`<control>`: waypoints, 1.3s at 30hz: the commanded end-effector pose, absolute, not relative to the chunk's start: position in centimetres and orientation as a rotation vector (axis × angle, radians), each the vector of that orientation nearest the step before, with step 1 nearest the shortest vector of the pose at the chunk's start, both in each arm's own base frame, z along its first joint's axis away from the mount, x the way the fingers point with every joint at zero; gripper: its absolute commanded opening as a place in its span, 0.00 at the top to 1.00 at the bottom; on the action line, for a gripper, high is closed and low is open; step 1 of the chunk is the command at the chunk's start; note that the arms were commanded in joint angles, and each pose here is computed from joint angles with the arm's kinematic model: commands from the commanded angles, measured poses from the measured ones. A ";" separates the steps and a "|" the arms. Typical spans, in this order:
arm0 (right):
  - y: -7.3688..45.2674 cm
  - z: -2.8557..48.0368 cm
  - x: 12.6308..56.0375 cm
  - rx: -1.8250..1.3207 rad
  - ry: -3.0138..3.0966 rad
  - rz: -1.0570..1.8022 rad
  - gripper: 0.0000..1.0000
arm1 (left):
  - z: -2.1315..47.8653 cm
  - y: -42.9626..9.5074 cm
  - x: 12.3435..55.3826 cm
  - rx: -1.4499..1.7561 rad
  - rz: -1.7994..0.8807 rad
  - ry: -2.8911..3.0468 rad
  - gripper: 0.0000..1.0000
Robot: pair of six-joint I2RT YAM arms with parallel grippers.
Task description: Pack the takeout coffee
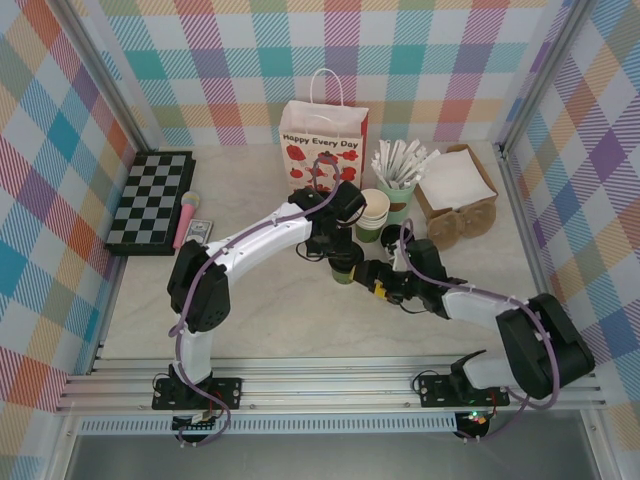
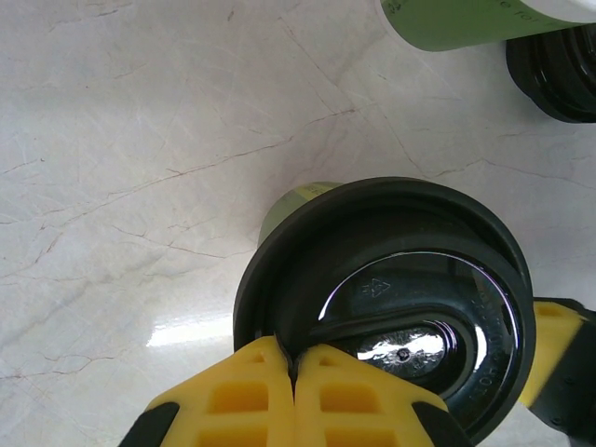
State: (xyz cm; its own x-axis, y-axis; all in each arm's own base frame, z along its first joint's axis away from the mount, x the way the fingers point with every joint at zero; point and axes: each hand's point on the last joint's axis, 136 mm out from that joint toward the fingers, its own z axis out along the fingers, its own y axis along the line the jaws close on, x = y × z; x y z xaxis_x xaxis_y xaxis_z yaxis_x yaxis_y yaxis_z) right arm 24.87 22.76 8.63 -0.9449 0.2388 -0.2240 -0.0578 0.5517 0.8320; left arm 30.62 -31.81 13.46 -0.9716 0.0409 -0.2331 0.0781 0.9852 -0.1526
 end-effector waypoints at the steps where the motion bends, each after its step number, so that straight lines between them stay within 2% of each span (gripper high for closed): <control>1: 22.9 12.8 25.8 0.045 2.375 1.319 0.02 | 9.7 -30.6 28.8 0.170 -0.058 3.010 0.92; 4: 21.9 12.9 26.4 0.108 2.428 1.215 0.01 | 10.5 -30.4 29.0 0.205 -0.038 3.000 0.88; 8: 21.2 12.1 27.8 0.229 2.527 1.092 0.02 | 11.1 -30.8 29.0 0.269 -0.066 2.997 0.88; 19: 23.8 11.3 28.5 0.355 2.624 1.279 0.07 | 12.6 -31.5 28.4 0.344 -0.144 3.001 0.97; 26: 24.2 9.6 28.0 0.364 2.692 1.287 0.09 | 12.8 -31.8 28.3 0.371 -0.166 3.004 0.98; 39: 22.8 5.0 26.0 0.463 2.834 1.179 0.14 | 8.3 -31.0 27.0 0.340 -0.139 3.103 0.97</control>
